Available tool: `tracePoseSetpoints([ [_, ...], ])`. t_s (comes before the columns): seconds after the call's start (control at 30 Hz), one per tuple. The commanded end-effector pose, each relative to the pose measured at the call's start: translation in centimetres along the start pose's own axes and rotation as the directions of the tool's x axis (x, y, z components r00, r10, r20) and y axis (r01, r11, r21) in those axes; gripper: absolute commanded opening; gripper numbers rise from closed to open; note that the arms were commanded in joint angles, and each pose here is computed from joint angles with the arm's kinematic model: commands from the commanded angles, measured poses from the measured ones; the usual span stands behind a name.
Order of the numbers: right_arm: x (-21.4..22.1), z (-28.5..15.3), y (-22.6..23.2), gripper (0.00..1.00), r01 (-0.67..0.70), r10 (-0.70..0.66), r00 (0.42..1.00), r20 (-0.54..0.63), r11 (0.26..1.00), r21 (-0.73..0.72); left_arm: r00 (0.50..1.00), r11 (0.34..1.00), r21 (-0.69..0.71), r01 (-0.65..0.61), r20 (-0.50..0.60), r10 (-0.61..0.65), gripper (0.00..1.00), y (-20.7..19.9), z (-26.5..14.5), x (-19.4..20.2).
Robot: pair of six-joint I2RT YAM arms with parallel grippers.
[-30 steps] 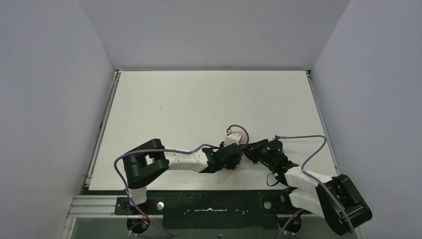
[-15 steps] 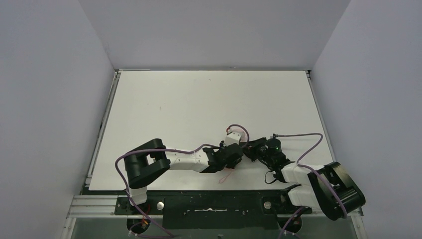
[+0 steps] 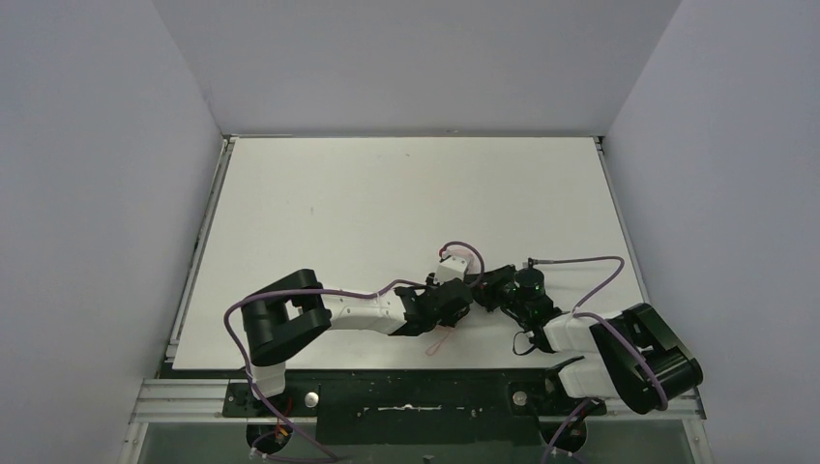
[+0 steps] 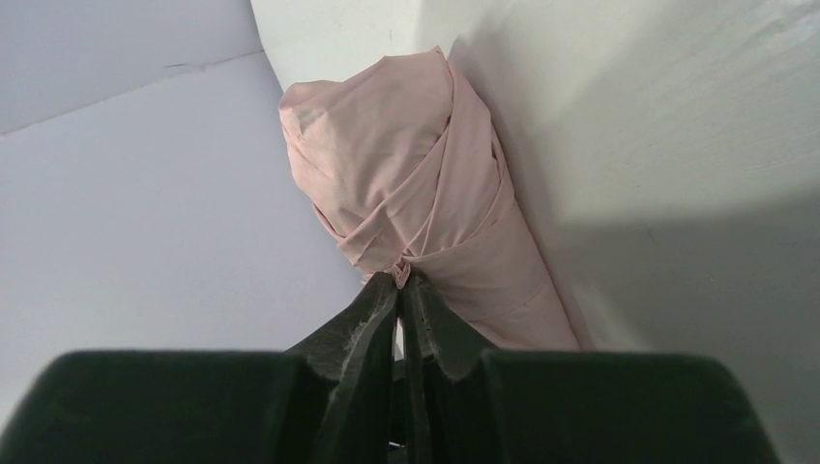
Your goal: Put away the umbrella
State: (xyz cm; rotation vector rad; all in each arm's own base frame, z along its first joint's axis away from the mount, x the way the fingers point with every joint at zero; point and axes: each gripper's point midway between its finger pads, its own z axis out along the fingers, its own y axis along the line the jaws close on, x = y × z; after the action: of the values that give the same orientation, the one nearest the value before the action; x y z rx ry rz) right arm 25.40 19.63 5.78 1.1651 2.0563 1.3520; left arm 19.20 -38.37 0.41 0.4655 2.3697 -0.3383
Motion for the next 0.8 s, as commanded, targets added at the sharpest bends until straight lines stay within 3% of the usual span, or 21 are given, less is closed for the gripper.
tracePoseSetpoints([
  [0.0,1.8,-0.2,7.2,0.10,0.056,-0.074,0.995,-0.064,0.967,-0.247,0.834,0.962,-0.012,-0.274,-0.502,0.231,0.00,6.0,-2.1,15.0],
  [0.37,2.1,0.2,6.8,0.22,0.056,-0.077,0.994,-0.079,0.967,-0.249,0.835,0.962,-0.014,-0.271,-0.501,0.228,0.00,6.0,-2.1,15.0],
  [0.77,0.4,-0.3,6.1,0.23,0.122,-0.129,0.991,-0.021,0.971,-0.205,0.839,0.965,0.053,-0.257,-0.483,0.250,0.00,5.5,-2.7,14.7],
])
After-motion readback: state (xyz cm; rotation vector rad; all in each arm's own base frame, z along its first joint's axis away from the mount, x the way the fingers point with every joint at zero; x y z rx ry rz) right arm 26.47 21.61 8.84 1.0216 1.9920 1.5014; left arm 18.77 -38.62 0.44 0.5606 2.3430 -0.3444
